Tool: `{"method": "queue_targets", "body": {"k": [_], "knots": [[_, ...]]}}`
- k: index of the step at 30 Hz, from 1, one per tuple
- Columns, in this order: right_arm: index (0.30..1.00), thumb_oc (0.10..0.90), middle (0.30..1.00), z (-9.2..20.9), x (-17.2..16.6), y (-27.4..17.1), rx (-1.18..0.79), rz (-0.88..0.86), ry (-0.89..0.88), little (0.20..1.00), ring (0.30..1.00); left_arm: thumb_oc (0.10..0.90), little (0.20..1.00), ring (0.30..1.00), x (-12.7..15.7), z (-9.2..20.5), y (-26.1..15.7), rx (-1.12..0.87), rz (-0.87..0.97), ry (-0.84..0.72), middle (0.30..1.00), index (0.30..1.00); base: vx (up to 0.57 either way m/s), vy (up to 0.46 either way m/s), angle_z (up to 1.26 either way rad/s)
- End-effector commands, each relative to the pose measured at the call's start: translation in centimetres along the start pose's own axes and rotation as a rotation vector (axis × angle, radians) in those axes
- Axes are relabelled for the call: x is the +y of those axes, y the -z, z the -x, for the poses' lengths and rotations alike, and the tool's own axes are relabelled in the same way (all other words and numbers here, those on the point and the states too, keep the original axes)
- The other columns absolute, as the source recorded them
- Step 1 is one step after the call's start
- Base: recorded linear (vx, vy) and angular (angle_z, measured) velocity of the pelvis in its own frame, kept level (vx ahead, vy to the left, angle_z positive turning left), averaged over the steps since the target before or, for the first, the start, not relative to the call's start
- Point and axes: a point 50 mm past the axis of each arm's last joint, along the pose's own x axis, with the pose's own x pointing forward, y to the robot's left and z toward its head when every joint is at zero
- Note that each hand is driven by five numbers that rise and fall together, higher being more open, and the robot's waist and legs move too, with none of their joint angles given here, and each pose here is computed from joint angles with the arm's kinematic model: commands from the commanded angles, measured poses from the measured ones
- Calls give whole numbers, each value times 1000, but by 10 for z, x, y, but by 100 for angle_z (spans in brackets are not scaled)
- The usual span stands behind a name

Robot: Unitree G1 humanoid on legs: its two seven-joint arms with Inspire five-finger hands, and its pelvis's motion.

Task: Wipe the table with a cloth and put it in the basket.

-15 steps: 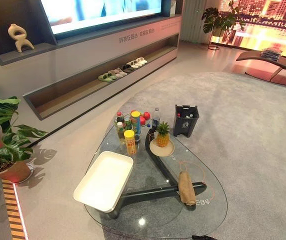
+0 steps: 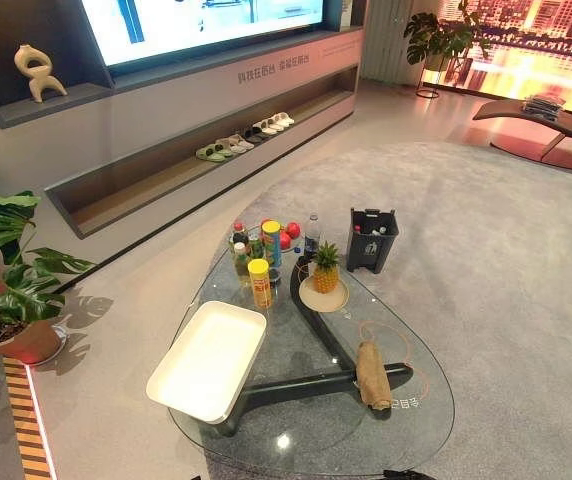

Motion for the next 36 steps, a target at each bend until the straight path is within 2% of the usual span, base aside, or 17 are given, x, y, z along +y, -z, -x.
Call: {"method": "queue_targets", "body": {"k": [1,18,30,31,32,33,36], "knots": [[900,800,900,3,-17,30,159,33,56,900,900,800,900,900,-16,-2,-25,-44,1,33,900,900,0,0,0],[900,800,900,3,-22,-3,-18,48,88,900,900,800,900,900,-13,-2,-27,-50,-9,31,900,900,29,-6,-2],[900,800,900,24,-26,-102,-449,36,106,900,900,800,900,900,-14,0,-64,-113,-29,63,900,900,-27,-9,-7],[900,800,900,29,-24,-117,-511,29,105,900,900,800,900,900,-18,1,-75,-144,-32,72,900,900,-113,-28,0],[900,800,900,29,-25,-120,-485,14,151,900,900,800,900,900,-21,2,-81,-160,-33,77,900,900,-172,-45,1],[900,800,900,38,-23,-137,-623,28,151,900,900,800,900,900,-26,3,-91,-192,-33,91,900,900,-152,-33,1],[900,800,900,49,-8,-164,-692,33,191,900,900,800,900,900,-44,8,-109,-229,-38,140,900,900,-158,-7,6]]}}
